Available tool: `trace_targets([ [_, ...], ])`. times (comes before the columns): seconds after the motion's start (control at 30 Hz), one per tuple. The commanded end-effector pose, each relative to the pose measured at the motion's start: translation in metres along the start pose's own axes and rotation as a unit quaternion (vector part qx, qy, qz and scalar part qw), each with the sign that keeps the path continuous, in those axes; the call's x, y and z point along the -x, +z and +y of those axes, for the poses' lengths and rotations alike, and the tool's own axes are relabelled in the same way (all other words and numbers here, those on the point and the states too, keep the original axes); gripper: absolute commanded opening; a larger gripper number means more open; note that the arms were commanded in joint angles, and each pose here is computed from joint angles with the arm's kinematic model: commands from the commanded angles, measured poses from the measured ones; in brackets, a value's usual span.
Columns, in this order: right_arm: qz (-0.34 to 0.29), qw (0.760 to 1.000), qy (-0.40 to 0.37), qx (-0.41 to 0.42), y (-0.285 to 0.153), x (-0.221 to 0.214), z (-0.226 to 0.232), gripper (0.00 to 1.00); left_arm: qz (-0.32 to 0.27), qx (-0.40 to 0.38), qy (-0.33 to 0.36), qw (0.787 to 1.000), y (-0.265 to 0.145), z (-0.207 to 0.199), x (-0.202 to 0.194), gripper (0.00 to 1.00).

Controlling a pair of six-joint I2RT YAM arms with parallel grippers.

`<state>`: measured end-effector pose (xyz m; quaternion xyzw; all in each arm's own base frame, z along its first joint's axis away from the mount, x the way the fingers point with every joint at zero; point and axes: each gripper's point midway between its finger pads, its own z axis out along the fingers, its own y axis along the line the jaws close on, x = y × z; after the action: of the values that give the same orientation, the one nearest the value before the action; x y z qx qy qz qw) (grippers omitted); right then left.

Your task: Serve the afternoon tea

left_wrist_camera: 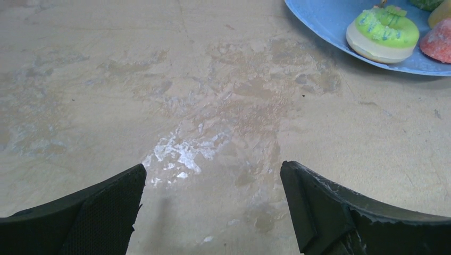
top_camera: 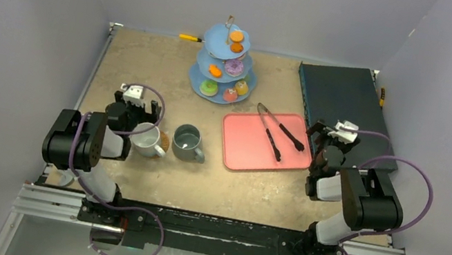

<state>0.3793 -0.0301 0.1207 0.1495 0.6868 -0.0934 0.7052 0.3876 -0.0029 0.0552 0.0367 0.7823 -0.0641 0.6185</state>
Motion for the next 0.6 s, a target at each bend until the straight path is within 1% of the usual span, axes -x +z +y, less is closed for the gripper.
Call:
trace_targets([
  [0.0, -0.044, 0.999, 0.012, 0.029, 0.002, 0.021, 0.012, 0.98, -0.094, 0.011, 0.030, 0.995, -0.015, -0.009, 0.031, 0.99],
  [0.03, -0.041, 0.999, 0.012, 0.029, 0.003, 0.020, 0.012, 0.98, -0.104, 0.002, 0.030, 0.994, -0.016, -0.014, 0.030, 0.99],
  [0.07, -0.058, 0.998, 0.007, 0.025, 0.004, 0.025, 0.009, 0.98, -0.074, 0.006, 0.029, 0.997, -0.012, -0.011, 0.020, 0.99],
  [0.1, -0.057, 0.998, 0.007, 0.025, 0.003, 0.025, 0.009, 0.98, -0.048, 0.014, 0.032, 0.998, -0.005, -0.008, 0.017, 0.99],
  [0.17, -0.046, 0.999, 0.011, 0.026, 0.003, 0.022, 0.010, 0.98, -0.066, 0.023, 0.032, 0.997, -0.003, -0.009, 0.021, 0.99],
  [0.2, -0.053, 0.998, 0.009, 0.026, 0.003, 0.024, 0.009, 0.98, -0.052, 0.024, 0.034, 0.998, -0.002, -0.008, 0.018, 0.99],
  [0.3, -0.052, 0.998, 0.008, 0.024, 0.003, 0.023, 0.008, 0.98, -0.070, 0.019, 0.033, 0.997, -0.005, -0.011, 0.024, 0.99],
  [0.37, -0.058, 0.998, 0.007, 0.025, 0.002, 0.025, 0.008, 0.98, -0.055, 0.022, 0.034, 0.998, -0.003, -0.010, 0.020, 0.99],
  [0.43, -0.056, 0.998, 0.007, 0.025, 0.002, 0.025, 0.008, 0.98, -0.067, 0.020, 0.033, 0.997, -0.004, -0.011, 0.023, 0.99],
  [0.5, -0.057, 0.998, 0.007, 0.025, 0.002, 0.025, 0.008, 0.98, -0.059, 0.020, 0.033, 0.998, -0.004, -0.011, 0.021, 0.99],
  [0.57, -0.057, 0.998, 0.007, 0.025, 0.002, 0.025, 0.009, 0.98, -0.067, 0.020, 0.033, 0.997, -0.004, -0.011, 0.023, 0.99],
])
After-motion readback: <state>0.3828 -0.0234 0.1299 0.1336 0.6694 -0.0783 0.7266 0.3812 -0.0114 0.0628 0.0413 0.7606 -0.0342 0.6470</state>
